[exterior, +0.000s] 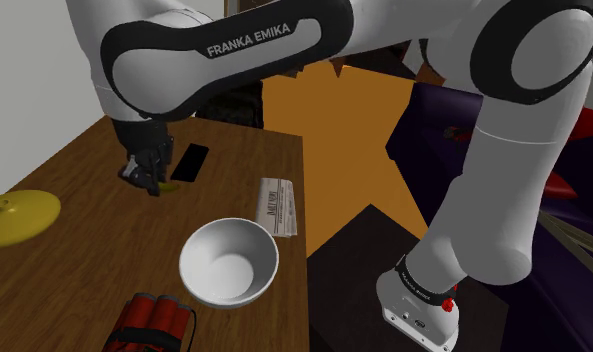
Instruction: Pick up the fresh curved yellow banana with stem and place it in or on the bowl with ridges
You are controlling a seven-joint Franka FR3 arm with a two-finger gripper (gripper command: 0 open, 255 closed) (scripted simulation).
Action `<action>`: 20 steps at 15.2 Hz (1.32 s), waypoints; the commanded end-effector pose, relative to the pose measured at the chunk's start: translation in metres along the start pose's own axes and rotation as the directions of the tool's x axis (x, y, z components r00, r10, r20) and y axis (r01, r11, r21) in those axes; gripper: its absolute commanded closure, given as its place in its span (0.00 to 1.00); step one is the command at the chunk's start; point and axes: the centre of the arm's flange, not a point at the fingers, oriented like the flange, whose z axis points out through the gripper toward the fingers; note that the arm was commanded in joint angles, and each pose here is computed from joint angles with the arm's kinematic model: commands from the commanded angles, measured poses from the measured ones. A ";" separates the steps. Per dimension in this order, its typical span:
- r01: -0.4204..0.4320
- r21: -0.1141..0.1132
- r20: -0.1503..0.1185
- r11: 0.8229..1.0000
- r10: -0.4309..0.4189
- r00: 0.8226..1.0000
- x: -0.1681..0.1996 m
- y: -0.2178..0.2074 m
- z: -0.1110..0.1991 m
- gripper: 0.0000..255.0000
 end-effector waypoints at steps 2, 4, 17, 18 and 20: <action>0.000 0.000 0.000 1.000 0.000 1.000 -0.033 -0.014 0.000 1.00; 0.000 0.000 0.000 1.000 0.000 1.000 -0.058 -0.024 0.002 1.00; 0.000 0.000 0.000 1.000 0.000 1.000 -0.176 -0.069 0.033 1.00; 0.000 0.000 0.000 1.000 0.000 1.000 -0.176 -0.069 0.039 1.00; 0.000 0.000 0.000 1.000 0.000 1.000 -0.176 -0.069 0.049 1.00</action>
